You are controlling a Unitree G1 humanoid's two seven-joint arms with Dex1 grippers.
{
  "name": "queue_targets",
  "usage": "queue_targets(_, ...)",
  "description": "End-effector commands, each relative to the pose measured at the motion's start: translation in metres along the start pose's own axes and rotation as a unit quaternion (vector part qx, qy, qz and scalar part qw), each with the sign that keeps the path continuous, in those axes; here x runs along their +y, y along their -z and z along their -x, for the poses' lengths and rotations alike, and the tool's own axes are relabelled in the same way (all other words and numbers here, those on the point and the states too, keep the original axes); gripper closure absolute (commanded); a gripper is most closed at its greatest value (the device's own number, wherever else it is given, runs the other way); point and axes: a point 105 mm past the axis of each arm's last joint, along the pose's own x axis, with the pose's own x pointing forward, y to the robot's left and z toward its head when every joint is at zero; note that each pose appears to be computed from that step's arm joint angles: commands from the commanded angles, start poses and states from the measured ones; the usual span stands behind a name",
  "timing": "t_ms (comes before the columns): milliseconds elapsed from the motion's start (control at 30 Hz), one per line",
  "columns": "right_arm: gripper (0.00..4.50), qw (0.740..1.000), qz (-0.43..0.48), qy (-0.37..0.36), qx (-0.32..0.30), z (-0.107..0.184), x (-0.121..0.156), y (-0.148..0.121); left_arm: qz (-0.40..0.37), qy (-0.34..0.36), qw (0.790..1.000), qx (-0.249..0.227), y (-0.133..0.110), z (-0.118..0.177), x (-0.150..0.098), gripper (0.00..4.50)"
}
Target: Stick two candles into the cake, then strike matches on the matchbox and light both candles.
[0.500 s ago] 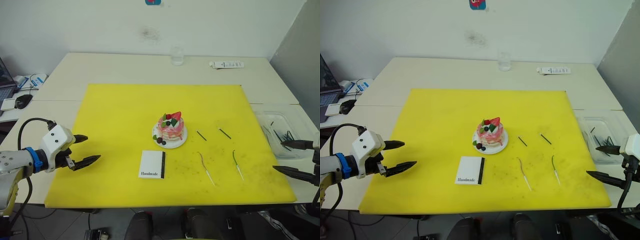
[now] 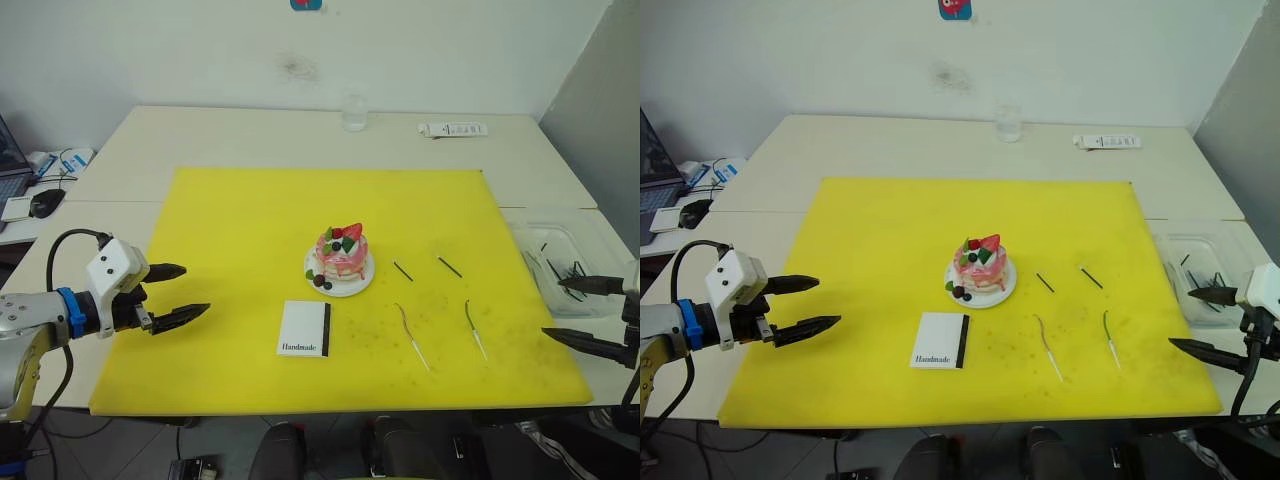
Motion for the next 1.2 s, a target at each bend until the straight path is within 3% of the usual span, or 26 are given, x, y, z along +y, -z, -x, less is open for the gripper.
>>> queue_targets(33,0.00,1.000,0.011,0.007,-0.007,0.002,0.000,-0.007,-0.021,-0.016,1.000,-0.013,-0.007,0.006,0.007,0.01)
queue_targets(533,0.00,0.997,0.036,0.052,-0.032,0.006,-0.006,-0.015,-0.023,0.003,0.999,-0.035,-0.009,0.002,-0.005,0.01)
queue_targets(867,0.00,0.994,0.019,0.080,-0.068,0.005,0.009,-0.038,-0.017,0.091,0.993,-0.076,-0.023,-0.016,-0.070,0.01)
queue_targets(1067,0.00,0.995,-0.025,0.080,-0.058,-0.013,0.054,-0.041,-0.042,0.211,0.970,-0.116,-0.043,-0.030,-0.123,0.01)
queue_targets(1200,0.00,0.993,-0.055,0.101,-0.009,-0.028,0.077,-0.027,-0.054,0.262,0.953,-0.140,-0.055,-0.038,-0.144,0.01)
